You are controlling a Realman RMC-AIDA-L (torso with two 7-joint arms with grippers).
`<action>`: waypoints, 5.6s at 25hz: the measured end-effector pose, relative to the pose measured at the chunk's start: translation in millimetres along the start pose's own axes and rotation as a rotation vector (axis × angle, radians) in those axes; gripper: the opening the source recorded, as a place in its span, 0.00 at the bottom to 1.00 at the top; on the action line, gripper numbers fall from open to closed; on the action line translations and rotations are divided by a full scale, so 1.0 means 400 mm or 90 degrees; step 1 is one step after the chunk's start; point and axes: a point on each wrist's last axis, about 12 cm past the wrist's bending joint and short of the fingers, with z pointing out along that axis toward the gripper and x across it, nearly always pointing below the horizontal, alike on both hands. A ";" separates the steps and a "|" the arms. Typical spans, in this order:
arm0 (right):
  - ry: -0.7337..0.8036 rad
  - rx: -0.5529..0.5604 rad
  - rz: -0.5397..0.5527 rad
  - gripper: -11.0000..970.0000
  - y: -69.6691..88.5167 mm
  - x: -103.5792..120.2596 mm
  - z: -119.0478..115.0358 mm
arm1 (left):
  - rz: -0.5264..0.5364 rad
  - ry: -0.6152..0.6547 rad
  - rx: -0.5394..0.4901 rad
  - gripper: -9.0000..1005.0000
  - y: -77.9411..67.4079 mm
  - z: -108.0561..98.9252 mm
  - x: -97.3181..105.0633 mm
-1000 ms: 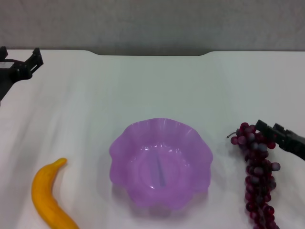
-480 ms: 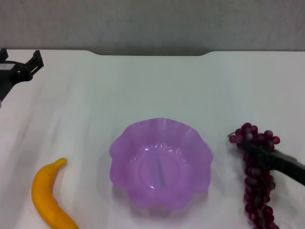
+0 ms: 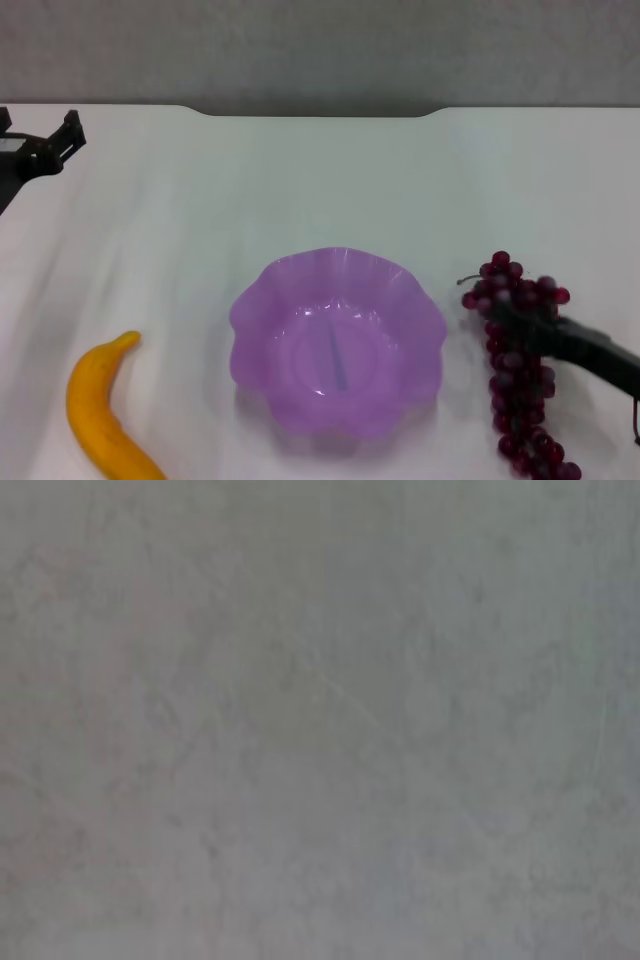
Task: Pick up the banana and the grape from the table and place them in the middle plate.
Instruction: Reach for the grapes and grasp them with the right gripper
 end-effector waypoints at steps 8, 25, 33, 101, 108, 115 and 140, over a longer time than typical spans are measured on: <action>-0.029 -0.030 -0.013 0.91 0.004 -0.008 -0.035 | 0.001 0.006 -0.001 0.88 0.002 -0.001 0.008; -0.022 0.029 0.046 0.88 -0.024 0.033 -0.064 | 0.000 0.011 -0.010 0.88 0.013 -0.004 0.011; -0.075 0.090 0.043 0.87 -0.058 0.010 -0.084 | 0.001 0.014 -0.012 0.88 0.015 -0.002 0.010; -0.031 0.162 -0.120 0.78 -0.066 -0.049 0.028 | 0.002 0.007 0.018 0.88 -0.028 0.017 -0.002; -0.034 0.161 -0.141 0.78 -0.064 -0.056 0.034 | 0.002 0.007 0.019 0.88 -0.029 0.019 -0.004; -0.025 0.128 -0.153 0.78 -0.043 -0.040 0.046 | 0.002 0.007 0.019 0.88 -0.030 0.019 -0.003; 0.001 0.113 -0.135 0.68 -0.030 -0.004 0.046 | 0.001 0.008 0.018 0.88 -0.030 0.019 -0.002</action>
